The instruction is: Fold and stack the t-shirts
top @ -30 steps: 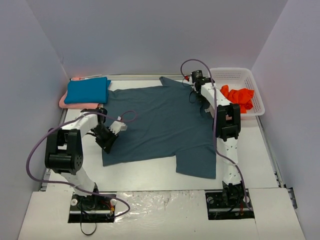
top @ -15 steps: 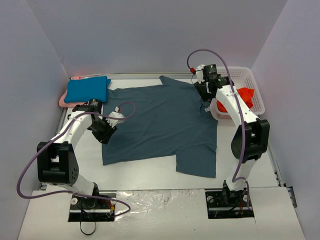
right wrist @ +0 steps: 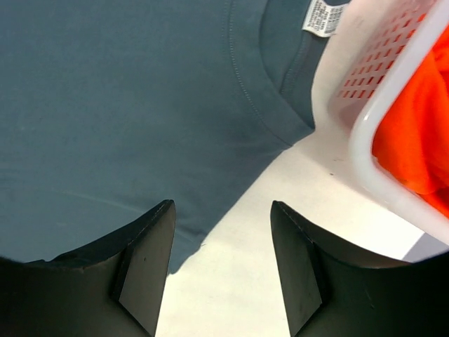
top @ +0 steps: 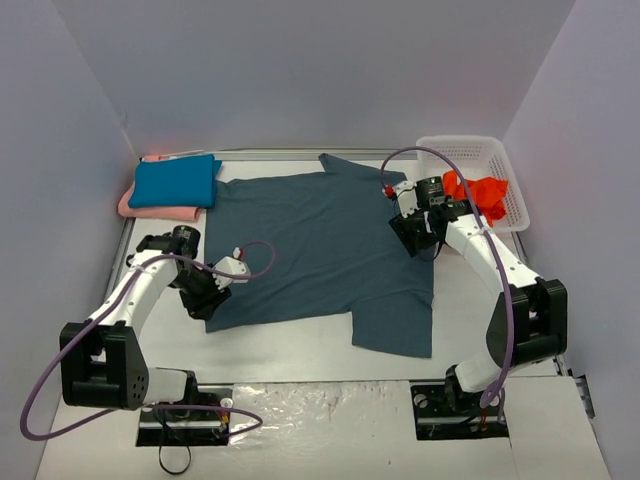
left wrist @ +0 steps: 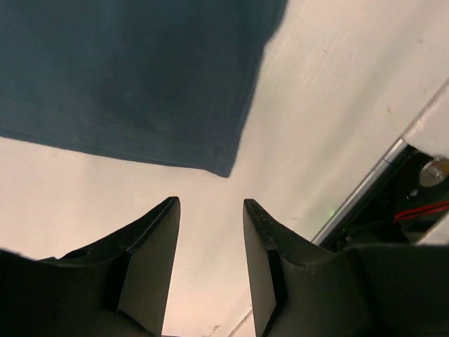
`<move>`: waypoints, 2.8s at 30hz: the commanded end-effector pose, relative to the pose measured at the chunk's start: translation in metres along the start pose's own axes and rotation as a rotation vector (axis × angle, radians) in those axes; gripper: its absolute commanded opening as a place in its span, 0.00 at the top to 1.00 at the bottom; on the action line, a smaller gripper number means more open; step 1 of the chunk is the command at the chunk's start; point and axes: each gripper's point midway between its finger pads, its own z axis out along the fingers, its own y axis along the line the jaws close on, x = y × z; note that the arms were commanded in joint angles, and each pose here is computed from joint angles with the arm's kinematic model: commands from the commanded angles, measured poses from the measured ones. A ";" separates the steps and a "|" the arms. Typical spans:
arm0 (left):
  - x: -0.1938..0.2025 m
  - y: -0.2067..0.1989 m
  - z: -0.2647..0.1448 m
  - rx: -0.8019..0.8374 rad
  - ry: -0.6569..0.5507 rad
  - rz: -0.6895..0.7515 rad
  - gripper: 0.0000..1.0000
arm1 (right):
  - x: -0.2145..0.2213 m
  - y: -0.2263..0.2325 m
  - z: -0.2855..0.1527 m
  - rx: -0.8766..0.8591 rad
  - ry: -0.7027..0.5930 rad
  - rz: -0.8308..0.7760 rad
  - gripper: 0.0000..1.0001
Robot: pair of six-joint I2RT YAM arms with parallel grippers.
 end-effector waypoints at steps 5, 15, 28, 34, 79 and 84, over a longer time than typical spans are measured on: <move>0.021 -0.043 0.003 0.214 0.047 0.092 0.59 | 0.009 0.004 0.004 -0.028 -0.025 0.039 0.47; 0.024 -0.031 0.013 0.210 0.141 0.099 0.54 | 0.011 -0.001 0.013 -0.010 0.002 0.050 0.47; 0.017 0.000 0.020 0.109 0.236 0.086 0.60 | 0.012 -0.007 0.015 0.010 0.006 0.061 0.47; 0.015 -0.004 0.029 0.106 0.293 0.086 0.61 | 0.015 -0.009 0.017 0.020 0.017 0.059 0.48; 0.037 -0.014 0.059 -0.017 0.508 0.024 0.84 | 0.010 -0.023 0.007 0.092 -0.011 0.066 0.47; 0.038 -0.017 0.061 0.008 0.532 0.016 0.98 | 0.010 -0.023 0.005 0.093 -0.013 0.064 0.47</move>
